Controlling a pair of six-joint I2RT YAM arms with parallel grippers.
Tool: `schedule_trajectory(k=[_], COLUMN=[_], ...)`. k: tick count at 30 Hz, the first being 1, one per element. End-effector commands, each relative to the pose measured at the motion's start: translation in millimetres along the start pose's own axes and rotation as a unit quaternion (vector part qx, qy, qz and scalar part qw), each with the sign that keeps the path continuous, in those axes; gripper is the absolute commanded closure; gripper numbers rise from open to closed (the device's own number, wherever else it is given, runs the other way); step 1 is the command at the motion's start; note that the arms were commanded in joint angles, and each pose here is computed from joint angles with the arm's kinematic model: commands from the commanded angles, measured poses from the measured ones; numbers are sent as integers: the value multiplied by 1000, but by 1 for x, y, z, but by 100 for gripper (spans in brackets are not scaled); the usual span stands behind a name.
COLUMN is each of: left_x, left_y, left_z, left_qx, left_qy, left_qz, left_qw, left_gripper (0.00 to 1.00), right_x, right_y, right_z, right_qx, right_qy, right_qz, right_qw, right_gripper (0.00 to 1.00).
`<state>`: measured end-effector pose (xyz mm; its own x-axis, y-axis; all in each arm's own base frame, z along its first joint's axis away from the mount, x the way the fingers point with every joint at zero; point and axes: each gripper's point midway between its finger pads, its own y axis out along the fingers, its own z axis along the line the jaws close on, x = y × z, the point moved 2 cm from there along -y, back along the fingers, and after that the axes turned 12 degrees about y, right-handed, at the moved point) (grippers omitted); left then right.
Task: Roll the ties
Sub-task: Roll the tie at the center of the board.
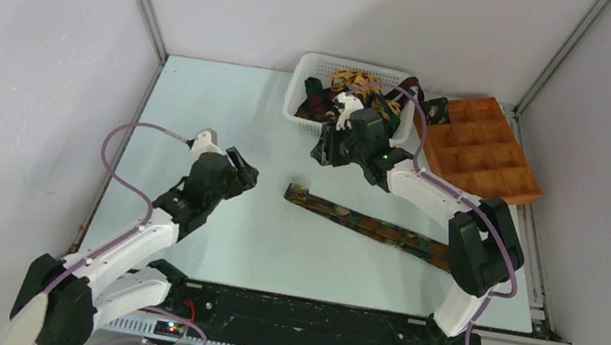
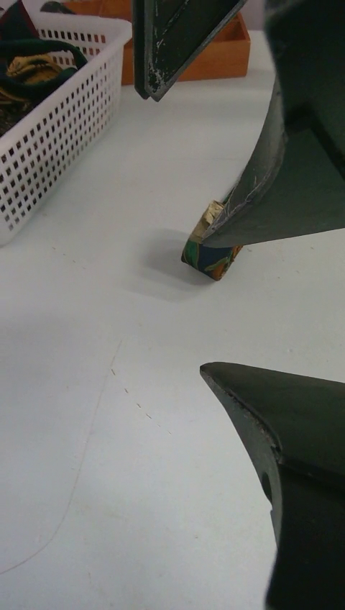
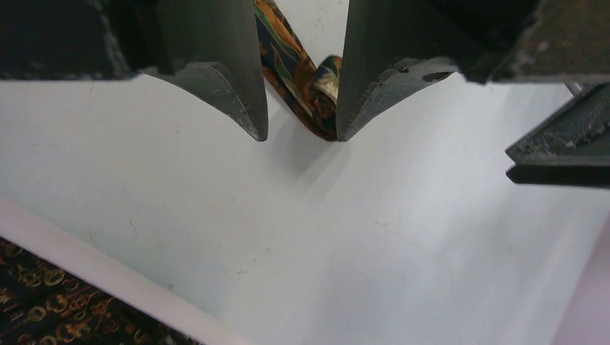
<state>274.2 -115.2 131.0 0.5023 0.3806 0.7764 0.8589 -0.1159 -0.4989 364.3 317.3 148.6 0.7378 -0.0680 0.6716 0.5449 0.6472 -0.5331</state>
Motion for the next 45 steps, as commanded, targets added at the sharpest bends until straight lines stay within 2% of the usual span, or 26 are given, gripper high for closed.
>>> schedule_trajectory(k=[1,13,26,30,35,38,41,45], left_x=[26,32,37,53,84,94,98,91], left_y=[1,26,39,40,38,39,49,81], left_z=[-7,-14,-14,-20,-40,-51,-66,-78], left_qx=[-3,8,14,6,-19,-37,-61,-108], left_qy=[-17,3,19,22,21,34,50,57], left_qz=[-51,-47,-52,-71,-101,-106,-89,-23], left_qw=[999,999,998,997,994,993,993,992], left_gripper=[34,35,35,34,31,31,31,35], right_x=[26,14,6,8,4,0,-20,-38], right_y=[13,37,50,45,29,14,1,-19], right_z=[-5,-39,-50,-49,-62,-59,-62,-47], right_qx=[2,19,30,20,-49,-60,-73,-70], right_qy=[59,110,137,143,168,178,195,170], right_qz=[-57,-22,-7,-9,-15,-20,-18,-37], right_qw=[997,994,990,990,985,982,978,982], right_gripper=[58,69,72,73,77,78,80,84])
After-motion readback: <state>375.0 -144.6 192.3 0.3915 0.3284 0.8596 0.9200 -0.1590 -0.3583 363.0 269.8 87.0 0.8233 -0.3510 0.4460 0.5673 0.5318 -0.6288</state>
